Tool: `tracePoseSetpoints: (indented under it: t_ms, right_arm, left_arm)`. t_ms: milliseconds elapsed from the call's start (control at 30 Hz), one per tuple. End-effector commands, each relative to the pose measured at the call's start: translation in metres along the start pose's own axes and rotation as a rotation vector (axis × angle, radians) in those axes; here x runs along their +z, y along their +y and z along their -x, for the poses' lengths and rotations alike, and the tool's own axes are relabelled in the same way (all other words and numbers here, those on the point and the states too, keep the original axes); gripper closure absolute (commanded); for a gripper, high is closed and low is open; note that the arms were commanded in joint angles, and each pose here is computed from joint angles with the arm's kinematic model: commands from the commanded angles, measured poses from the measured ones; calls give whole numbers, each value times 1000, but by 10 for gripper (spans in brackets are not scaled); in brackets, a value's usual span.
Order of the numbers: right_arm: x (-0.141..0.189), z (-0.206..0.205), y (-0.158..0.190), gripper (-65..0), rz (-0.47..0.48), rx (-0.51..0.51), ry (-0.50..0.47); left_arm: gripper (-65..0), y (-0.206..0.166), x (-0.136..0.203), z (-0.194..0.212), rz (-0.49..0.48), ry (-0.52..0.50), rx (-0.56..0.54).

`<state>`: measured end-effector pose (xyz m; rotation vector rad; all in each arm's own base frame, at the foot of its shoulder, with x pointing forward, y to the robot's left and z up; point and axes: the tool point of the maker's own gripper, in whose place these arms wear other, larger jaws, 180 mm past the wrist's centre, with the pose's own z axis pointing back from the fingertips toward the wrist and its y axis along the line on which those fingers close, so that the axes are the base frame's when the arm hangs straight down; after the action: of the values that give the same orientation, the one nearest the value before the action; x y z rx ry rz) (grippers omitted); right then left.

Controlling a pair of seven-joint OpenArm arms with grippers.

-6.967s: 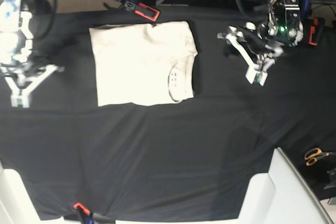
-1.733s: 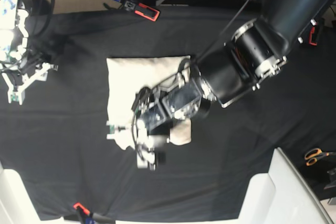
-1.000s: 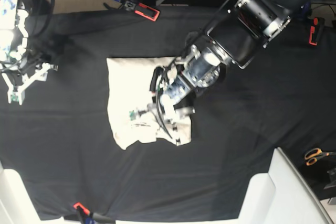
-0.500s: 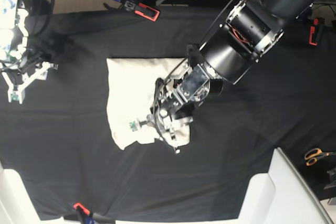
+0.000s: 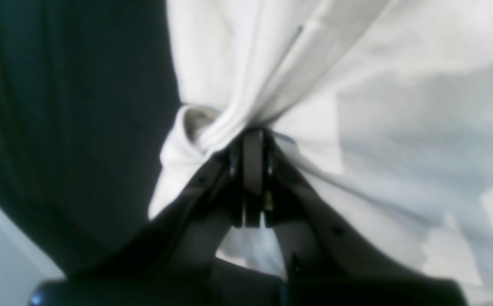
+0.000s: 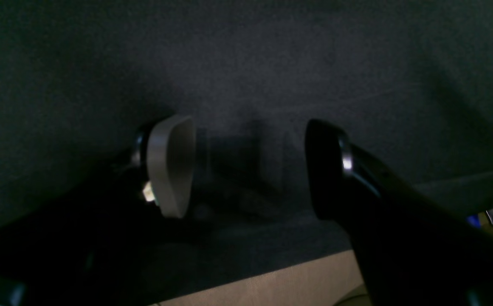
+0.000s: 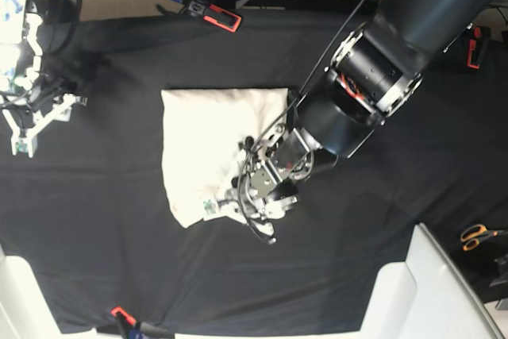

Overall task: Fold the T-shirt properly
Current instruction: 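Pull the shirt edge back and smooth it flat with the left gripper, then release the shirt and raise the left gripper away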

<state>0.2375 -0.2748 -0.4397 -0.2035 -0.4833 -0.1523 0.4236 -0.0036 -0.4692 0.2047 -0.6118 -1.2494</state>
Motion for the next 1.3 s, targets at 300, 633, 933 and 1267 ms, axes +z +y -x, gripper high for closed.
tracePoseSetpoints:
  t_ms: [300, 633, 933, 1267]
  right_arm:
    - [3, -14, -5, -390, 14, 7, -41]
    - [3, -15, -6, -390, 15, 7, -44]
    - [3, -15, -6, -390, 15, 7, -44]
    - [3, -15, -6, -390, 15, 7, -44]
  left_arm:
    - [0, 35, 52, -76, -148, -137, 22]
    - [0, -36, 89, -33, -103, -127, 42]
    - [0, -100, 88, 31, 4, -16, 44]
    - [0, -113, 107, 48, 9, -25, 30]
